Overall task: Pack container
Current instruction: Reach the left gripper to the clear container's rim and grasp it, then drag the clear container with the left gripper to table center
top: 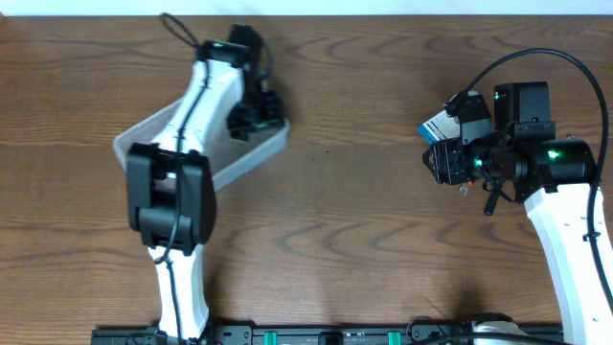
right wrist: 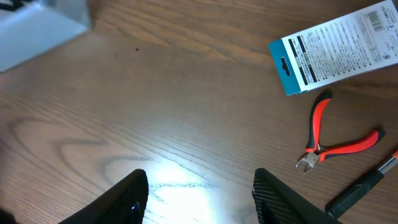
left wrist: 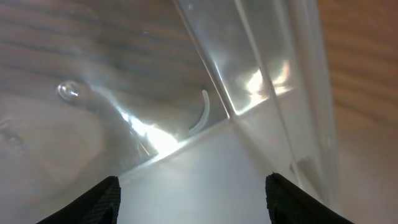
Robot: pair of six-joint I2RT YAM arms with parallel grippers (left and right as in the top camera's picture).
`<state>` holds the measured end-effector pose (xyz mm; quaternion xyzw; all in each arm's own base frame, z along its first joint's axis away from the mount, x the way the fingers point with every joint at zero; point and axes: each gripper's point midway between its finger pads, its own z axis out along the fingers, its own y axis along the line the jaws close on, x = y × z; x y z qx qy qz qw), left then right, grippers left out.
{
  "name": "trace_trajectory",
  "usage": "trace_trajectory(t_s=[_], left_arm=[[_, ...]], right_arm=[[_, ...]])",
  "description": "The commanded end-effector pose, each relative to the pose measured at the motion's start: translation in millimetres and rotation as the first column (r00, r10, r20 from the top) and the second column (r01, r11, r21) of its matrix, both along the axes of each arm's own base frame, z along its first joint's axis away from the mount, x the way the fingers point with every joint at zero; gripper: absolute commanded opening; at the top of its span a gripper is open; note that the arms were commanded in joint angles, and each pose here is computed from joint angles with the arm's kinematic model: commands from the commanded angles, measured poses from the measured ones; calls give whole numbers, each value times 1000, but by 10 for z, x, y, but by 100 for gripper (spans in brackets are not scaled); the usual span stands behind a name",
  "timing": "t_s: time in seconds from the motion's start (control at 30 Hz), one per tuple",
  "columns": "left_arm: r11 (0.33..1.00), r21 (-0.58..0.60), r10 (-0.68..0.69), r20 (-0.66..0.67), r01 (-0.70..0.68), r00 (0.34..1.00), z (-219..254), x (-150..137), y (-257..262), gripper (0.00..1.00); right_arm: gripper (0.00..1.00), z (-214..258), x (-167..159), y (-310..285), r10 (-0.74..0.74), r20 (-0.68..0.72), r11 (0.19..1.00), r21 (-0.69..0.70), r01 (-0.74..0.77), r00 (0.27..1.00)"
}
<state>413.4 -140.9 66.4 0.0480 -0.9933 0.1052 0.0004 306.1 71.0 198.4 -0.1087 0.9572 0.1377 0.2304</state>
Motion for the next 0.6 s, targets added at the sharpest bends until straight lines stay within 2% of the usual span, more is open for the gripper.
trace_trajectory(t_s=[0.0,0.37,0.43,0.57], left_arm=[[993,-28,-115,-12,114,993,6,-187,-430,67],[940,-18,-341,-51,340,939,2,-871,-1353,68],[927,15,-373,-35,374,927,-10,-891,-1383,68],[927,108,-361,-9,360,932,-29,-751,-1199,68]], right_arm=[[57,41,24,16,10,15,1000,-5,-10,1000],[58,43,28,16,10,16,1000,-5,-10,1000],[58,42,27,16,10,16,1000,-5,-10,1000],[57,39,20,16,10,13,1000,-5,-10,1000]])
